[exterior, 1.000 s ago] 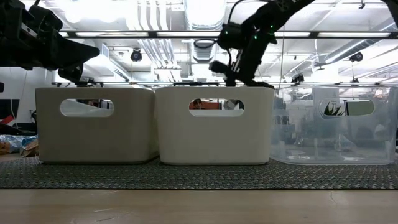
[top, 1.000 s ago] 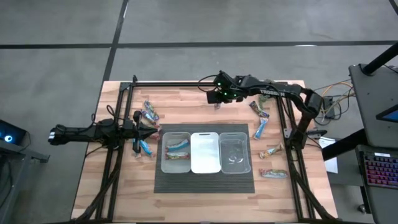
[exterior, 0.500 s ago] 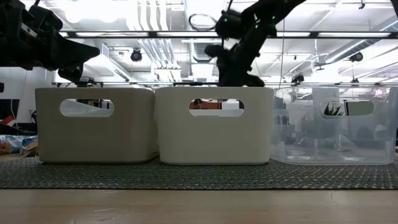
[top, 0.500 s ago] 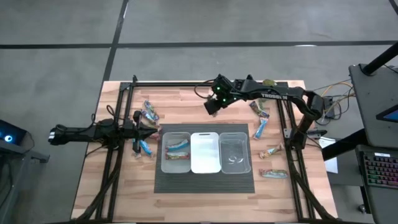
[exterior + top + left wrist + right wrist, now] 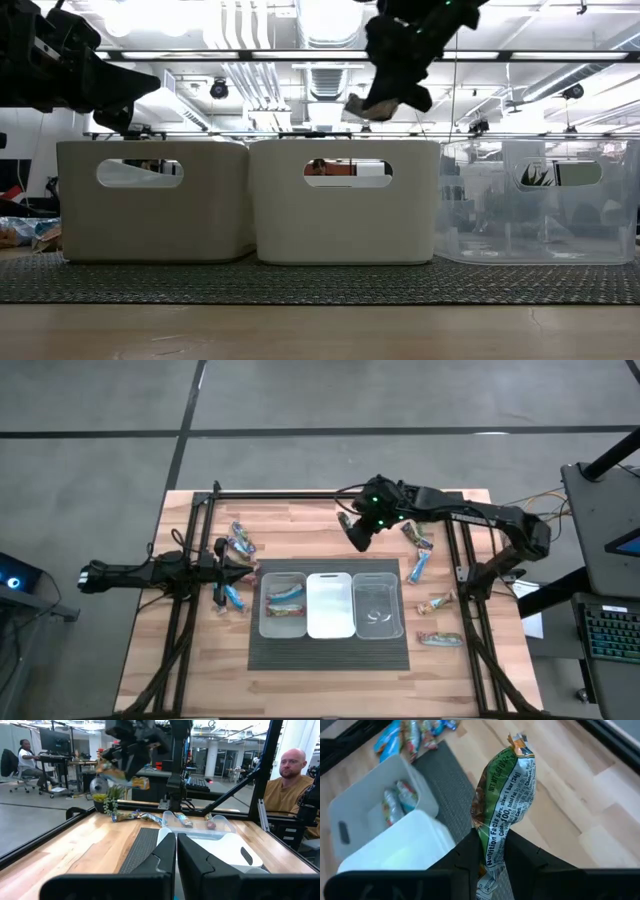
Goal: Pick and place Granola Bars by type
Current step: Put the yellow granola bar into the transparent bin
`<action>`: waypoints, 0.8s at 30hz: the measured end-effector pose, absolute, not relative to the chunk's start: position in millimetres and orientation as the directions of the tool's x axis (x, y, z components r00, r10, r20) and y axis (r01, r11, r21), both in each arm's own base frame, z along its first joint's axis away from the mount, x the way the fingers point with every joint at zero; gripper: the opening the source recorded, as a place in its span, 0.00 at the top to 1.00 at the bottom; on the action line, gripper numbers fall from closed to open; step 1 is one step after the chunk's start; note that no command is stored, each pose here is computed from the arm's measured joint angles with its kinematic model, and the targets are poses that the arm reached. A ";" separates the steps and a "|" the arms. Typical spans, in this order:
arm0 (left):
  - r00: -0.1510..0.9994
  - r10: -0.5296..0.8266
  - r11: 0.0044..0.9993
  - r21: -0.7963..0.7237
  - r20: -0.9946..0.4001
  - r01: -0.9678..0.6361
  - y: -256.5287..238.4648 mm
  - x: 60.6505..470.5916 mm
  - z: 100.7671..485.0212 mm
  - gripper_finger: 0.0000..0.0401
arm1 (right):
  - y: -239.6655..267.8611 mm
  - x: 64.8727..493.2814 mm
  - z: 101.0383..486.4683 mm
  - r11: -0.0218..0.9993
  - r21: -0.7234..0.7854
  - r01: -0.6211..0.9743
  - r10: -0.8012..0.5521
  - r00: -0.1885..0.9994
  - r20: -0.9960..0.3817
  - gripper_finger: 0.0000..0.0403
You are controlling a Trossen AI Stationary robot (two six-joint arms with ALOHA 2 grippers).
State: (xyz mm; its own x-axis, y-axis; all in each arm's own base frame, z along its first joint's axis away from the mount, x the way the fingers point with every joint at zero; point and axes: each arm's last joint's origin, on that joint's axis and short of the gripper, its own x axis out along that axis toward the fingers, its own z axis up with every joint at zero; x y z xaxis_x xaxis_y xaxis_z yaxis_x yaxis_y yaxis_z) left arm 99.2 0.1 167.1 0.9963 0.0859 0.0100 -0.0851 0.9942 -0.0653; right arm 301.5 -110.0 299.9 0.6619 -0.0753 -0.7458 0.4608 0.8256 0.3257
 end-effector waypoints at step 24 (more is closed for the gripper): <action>0.996 0.086 0.994 -0.065 0.010 -0.085 0.1 99.2 167.1 1.00 | -52.1 244.8 293.0 0.950 0.216 0.224 0.083 0.488 -0.869 0.84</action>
